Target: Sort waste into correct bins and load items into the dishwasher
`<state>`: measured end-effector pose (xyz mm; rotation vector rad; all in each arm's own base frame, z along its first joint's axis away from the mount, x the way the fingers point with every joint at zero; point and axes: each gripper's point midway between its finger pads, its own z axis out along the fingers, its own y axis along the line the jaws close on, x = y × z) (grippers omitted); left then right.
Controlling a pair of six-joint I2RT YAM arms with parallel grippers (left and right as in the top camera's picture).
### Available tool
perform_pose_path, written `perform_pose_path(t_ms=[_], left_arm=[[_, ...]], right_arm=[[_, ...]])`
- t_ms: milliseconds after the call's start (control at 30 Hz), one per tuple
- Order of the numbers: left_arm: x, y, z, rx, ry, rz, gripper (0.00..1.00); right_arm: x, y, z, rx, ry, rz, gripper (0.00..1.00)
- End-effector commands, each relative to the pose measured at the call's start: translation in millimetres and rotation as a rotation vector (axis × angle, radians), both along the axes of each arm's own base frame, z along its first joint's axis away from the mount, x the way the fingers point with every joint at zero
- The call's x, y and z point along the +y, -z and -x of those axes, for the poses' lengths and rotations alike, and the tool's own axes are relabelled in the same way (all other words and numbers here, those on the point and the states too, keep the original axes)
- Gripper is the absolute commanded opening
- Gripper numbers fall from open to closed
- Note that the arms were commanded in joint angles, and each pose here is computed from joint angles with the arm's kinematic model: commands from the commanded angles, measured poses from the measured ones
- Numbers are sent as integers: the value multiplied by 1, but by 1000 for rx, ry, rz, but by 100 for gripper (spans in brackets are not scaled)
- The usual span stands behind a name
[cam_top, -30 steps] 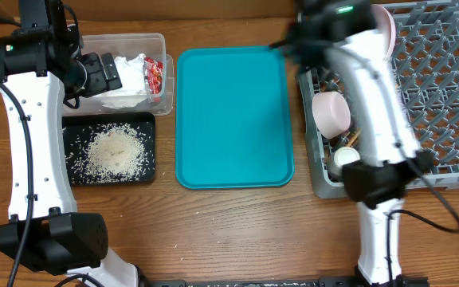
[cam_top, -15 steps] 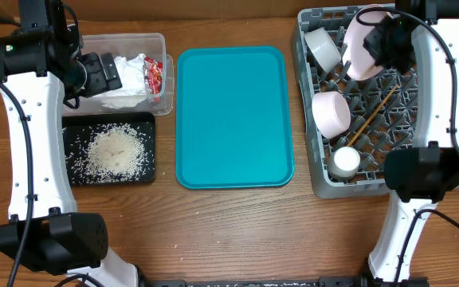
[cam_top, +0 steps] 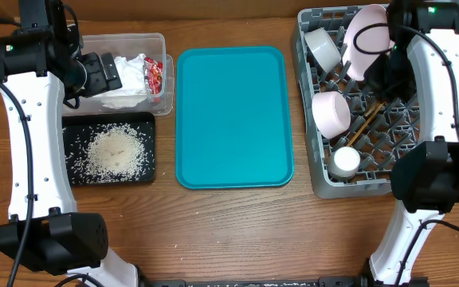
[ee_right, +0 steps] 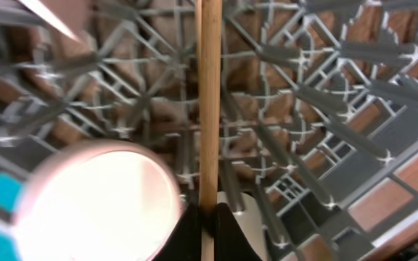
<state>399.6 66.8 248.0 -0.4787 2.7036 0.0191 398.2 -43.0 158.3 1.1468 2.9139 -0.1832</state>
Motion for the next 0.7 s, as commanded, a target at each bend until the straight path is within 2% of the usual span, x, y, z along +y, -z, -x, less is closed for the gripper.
perform_pose_path(t_ms=[0, 33, 100, 133, 167, 300, 433, 533, 667], left_arm=[[1, -4, -4, -14, -19, 1, 100], [1, -4, -4, -15, -19, 1, 100], [1, -4, -4, -15, -19, 1, 100], [1, -4, -4, -14, -19, 1, 100], [1, -4, -4, -15, -19, 1, 100], [1, -4, -4, -14, -19, 1, 100], [1, -4, -4, -15, -19, 1, 100], [1, -4, -4, -14, -19, 1, 100], [1, -4, -4, -14, -19, 1, 100]], right_arm=[[-10, -6, 6, -1, -20, 39, 19], [-10, -6, 6, -2, -20, 39, 34], [-10, -9, 6, -14, -20, 39, 78], [-10, -12, 5, -26, -19, 40, 90], [-10, -17, 3, -41, -20, 41, 96], [2, -60, -9, -186, -77, -18, 100], [22, -137, -8, -431, -164, -91, 100], [32, -202, 12, -623, -221, -105, 100], [36, -279, 58, -863, -241, -67, 100]])
